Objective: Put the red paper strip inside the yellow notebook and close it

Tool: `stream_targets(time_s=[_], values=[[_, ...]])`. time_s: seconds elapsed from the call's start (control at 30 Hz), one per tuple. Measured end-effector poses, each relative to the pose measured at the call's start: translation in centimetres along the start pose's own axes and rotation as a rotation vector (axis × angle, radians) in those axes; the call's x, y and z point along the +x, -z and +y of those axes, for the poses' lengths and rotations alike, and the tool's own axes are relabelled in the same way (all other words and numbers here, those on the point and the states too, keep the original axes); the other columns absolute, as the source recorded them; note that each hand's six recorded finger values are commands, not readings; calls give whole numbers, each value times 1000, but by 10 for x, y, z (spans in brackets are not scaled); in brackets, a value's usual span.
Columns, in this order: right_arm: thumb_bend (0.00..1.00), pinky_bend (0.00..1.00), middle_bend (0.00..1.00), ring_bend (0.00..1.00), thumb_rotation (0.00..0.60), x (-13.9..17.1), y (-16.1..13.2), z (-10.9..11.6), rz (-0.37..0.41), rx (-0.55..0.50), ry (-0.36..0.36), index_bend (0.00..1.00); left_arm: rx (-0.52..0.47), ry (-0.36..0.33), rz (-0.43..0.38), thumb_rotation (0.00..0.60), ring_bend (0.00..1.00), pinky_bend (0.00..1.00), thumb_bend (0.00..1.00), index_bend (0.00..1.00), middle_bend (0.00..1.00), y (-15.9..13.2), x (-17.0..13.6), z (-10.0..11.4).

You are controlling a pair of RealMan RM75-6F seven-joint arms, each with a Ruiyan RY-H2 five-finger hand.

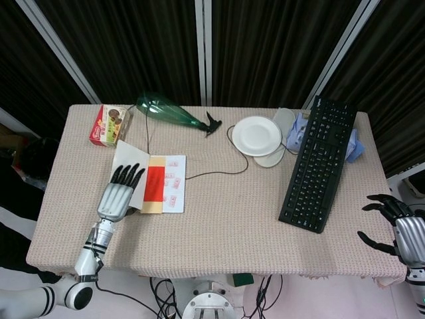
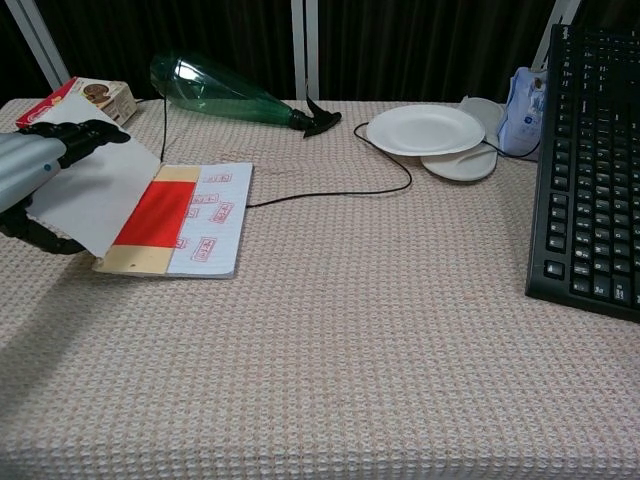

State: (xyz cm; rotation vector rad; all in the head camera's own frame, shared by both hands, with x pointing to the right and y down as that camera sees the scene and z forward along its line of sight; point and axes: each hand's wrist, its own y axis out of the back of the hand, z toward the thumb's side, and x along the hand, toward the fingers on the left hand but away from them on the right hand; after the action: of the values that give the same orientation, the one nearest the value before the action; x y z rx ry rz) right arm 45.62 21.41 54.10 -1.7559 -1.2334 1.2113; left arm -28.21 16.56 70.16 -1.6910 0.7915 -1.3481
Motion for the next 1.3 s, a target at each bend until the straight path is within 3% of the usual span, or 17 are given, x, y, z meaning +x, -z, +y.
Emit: stream_targets(time_s=[0.53, 0.73, 0.97, 1.13, 1.3], values=[[120, 264, 231, 192, 600, 6, 5, 1, -11, -10, 11, 413, 50, -101, -146, 600, 0, 52, 192, 34, 0, -53, 13, 43], [120, 264, 231, 192, 600, 8, 9, 0, -21, -13, 12, 413, 68, -61, -201, 600, 0, 52, 191, 34, 0, -74, 22, 41], [120, 264, 231, 192, 600, 10, 13, -2, -35, -20, 10, 413, 43, 61, -231, 600, 0, 52, 192, 35, 0, -93, 32, 22], [120, 264, 231, 192, 600, 12, 17, -5, -51, -17, -7, 413, 20, 66, -207, 600, 0, 52, 190, 41, 0, -91, 35, 24], [121, 264, 228, 192, 600, 11, 21, -7, -68, 13, -34, 413, -28, 46, -91, 600, 0, 54, 190, 51, 0, -53, 25, 41]])
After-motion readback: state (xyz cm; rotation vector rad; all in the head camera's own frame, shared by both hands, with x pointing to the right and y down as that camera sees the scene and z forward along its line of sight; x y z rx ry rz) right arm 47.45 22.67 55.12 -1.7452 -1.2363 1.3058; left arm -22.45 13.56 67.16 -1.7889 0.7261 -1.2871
